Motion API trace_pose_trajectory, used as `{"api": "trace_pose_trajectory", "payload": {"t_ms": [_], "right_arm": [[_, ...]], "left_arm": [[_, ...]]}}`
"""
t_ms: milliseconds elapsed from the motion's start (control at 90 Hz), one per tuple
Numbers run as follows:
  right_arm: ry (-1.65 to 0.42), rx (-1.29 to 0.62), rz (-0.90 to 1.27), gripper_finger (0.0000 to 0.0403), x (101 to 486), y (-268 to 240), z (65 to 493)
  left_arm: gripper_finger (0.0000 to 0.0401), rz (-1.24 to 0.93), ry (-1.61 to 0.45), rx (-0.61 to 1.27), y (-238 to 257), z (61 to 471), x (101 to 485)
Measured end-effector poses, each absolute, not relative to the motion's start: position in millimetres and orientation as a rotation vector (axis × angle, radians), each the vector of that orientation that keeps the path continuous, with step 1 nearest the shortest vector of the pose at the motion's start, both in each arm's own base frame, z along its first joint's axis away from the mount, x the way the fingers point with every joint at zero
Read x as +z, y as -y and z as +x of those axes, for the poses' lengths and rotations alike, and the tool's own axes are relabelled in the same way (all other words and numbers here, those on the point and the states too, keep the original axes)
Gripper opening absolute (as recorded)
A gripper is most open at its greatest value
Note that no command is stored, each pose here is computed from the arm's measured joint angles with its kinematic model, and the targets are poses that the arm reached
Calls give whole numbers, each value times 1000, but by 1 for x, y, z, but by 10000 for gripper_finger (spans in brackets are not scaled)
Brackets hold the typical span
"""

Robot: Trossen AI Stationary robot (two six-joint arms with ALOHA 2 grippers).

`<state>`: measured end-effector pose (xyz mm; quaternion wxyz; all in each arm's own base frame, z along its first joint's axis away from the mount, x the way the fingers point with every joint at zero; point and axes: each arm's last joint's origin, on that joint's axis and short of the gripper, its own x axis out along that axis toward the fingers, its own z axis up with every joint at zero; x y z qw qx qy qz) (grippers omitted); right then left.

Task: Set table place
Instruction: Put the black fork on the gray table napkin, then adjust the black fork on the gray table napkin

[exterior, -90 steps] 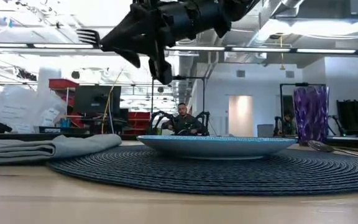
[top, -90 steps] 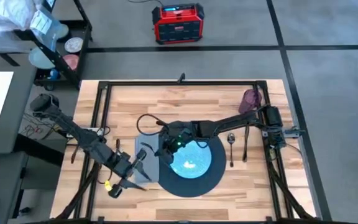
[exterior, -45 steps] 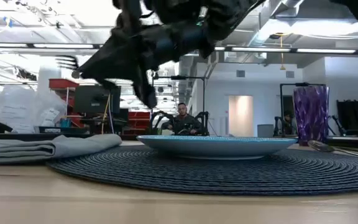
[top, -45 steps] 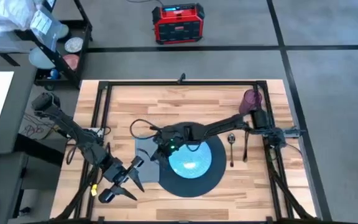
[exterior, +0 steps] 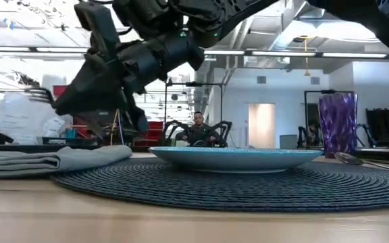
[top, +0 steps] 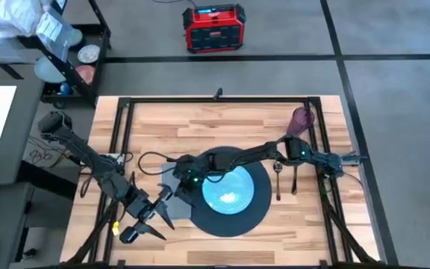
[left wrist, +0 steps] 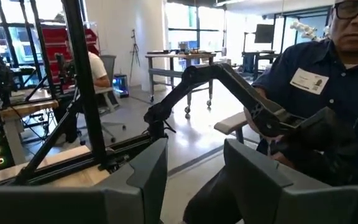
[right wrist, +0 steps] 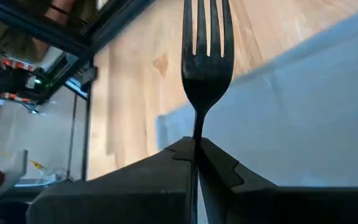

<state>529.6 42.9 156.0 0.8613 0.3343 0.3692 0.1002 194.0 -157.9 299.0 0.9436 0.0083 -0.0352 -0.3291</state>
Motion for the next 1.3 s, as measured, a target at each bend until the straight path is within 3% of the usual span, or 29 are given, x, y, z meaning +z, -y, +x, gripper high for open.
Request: {"api": "trace_pose_trajectory", "payload": {"t_ms": [356,667,922,1111,1300], "right_arm": [[-762,157,718,3,156,-30,531],[-755,149,734,52,157,-30,531],[-743,141,711,58,158,-29,531],[-893,30,525,58,180,-35,508],[-1078,-108,251,58,189,-69,477]], "left_arm": [[140,16,66,-667,158,194,298],[141,9,64,-667,158,194,298],[141,0,57,-667,158,194,298],[141,-69,-36,-625,157,195,292],[135,-206,-295,-340,152,194,267]]}}
